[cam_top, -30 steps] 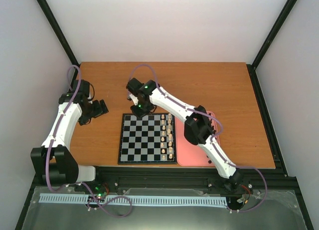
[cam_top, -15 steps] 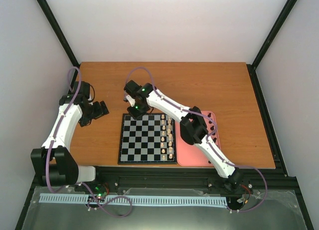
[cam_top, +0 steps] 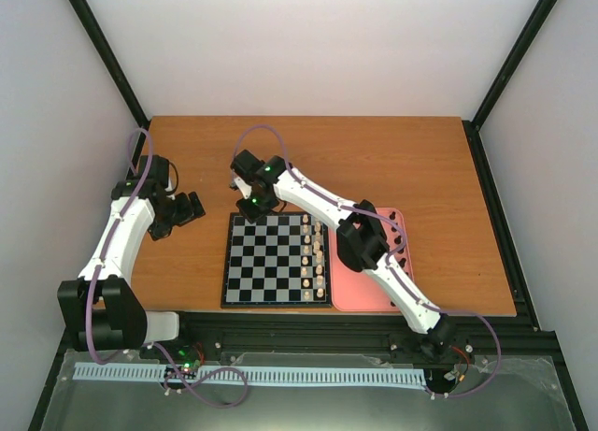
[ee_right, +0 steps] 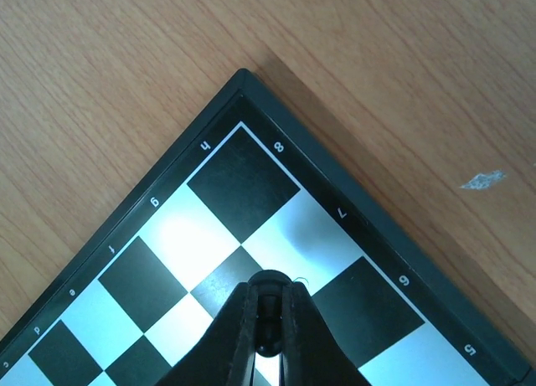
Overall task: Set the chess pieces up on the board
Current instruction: Place the chess piece on the chessboard.
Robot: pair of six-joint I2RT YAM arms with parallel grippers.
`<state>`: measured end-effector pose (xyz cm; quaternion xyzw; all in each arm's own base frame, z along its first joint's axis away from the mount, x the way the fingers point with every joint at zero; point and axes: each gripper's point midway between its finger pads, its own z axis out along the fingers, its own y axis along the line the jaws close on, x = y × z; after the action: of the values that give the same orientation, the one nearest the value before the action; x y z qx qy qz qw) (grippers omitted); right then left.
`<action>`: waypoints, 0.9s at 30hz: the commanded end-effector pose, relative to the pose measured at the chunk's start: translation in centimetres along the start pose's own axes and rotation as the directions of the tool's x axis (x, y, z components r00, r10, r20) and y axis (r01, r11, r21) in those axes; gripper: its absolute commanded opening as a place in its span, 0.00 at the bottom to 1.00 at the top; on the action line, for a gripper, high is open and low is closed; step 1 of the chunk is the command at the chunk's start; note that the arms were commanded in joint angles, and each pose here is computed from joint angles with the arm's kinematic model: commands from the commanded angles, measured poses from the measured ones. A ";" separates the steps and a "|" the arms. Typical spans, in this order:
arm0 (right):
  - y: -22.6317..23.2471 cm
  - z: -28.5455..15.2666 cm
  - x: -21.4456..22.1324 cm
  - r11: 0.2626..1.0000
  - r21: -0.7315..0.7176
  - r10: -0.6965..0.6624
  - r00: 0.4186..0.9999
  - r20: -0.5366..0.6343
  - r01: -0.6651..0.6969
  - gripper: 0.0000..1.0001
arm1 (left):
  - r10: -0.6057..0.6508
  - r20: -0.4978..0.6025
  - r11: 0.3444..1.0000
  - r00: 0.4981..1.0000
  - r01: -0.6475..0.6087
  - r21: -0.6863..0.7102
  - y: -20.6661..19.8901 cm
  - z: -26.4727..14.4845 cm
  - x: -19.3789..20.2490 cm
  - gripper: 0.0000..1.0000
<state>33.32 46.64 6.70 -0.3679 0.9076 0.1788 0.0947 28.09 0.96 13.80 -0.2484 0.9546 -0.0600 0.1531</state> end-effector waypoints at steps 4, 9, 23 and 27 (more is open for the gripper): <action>0.2 1.0 -0.7 1.000 0.015 -0.025 1.000 0.017 0.025 0.04 | -0.018 0.032 0.999 0.999 0.017 0.029 -0.4 -0.7 -0.5 1.00; -0.1 1.6 -0.6 0.999 0.023 -0.026 1.000 0.011 0.026 0.04 | -0.018 0.031 1.000 0.999 0.017 0.025 -0.2 -0.5 -0.4 1.00; -0.7 1.9 -1.2 0.998 0.056 -0.033 0.999 0.029 0.032 0.07 | -0.018 0.032 0.999 0.999 0.017 0.029 -0.4 -0.4 -0.6 1.00; -0.7 2.1 -1.2 0.998 0.054 -0.037 0.999 0.029 0.036 0.09 | -0.017 0.030 0.999 0.999 0.016 0.028 -0.4 -0.4 -0.6 1.00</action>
<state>34.59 46.94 5.02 -0.3692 0.9093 0.1580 0.1088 28.08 0.80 13.64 -0.2483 0.9545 -0.0647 0.1521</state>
